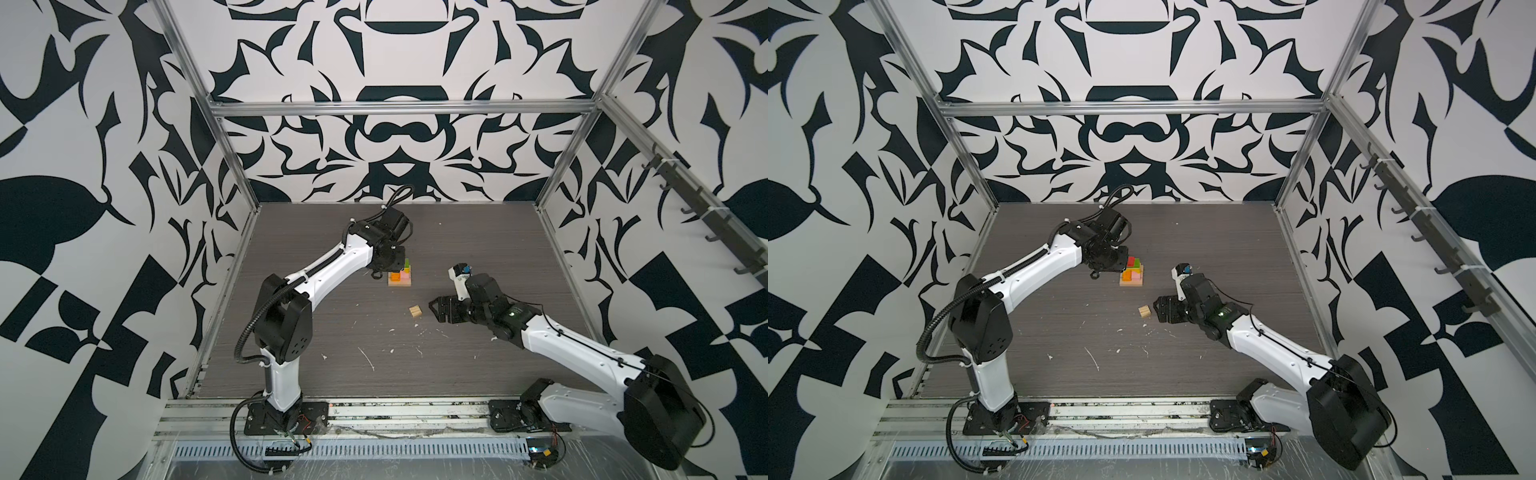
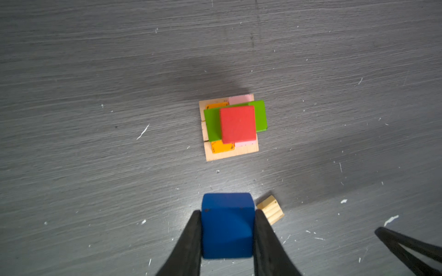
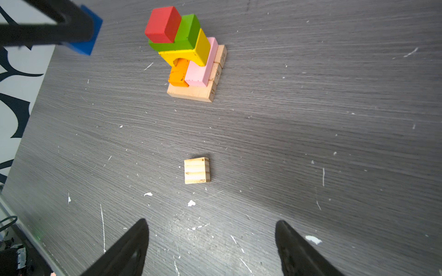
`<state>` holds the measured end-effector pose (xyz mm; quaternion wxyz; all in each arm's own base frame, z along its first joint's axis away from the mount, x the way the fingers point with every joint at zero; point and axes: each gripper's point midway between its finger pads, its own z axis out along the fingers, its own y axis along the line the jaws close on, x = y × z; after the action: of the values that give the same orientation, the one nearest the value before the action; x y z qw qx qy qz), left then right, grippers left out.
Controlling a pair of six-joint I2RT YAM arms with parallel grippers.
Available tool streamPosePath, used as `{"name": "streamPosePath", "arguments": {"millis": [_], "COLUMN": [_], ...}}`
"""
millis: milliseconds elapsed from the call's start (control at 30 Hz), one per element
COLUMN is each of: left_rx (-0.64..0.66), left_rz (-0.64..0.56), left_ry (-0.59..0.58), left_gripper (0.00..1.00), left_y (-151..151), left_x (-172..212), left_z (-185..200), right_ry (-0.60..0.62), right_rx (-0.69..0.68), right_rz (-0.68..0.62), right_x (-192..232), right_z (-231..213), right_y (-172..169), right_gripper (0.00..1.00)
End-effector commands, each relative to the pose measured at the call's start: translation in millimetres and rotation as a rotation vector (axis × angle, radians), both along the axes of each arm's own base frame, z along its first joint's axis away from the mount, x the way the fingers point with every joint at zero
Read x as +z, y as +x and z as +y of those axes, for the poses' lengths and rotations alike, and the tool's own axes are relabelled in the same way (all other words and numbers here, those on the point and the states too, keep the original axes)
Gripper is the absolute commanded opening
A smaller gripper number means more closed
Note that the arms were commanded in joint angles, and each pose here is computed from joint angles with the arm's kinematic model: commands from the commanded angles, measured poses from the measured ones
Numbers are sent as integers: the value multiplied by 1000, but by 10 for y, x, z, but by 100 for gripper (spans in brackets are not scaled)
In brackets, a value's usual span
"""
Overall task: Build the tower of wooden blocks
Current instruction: 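Lower the blue cube onto the red cube with the left gripper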
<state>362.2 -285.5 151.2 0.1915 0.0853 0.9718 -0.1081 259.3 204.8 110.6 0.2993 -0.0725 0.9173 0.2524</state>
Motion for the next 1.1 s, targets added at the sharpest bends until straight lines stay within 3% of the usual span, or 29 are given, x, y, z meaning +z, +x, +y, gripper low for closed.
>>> {"name": "streamPosePath", "arguments": {"millis": [0, 1067], "left_rx": [-14, -9], "left_rz": [40, 36], "left_ry": [37, 69], "left_gripper": [18, 23], "left_y": [3, 442], "left_x": [-61, -193], "left_z": [18, -171], "right_ry": [18, 3], "right_rx": [11, 6], "right_rz": [-49, -56], "right_x": [208, 204], "right_z": [34, -20], "right_y": [46, 9], "right_gripper": [87, 87]}}
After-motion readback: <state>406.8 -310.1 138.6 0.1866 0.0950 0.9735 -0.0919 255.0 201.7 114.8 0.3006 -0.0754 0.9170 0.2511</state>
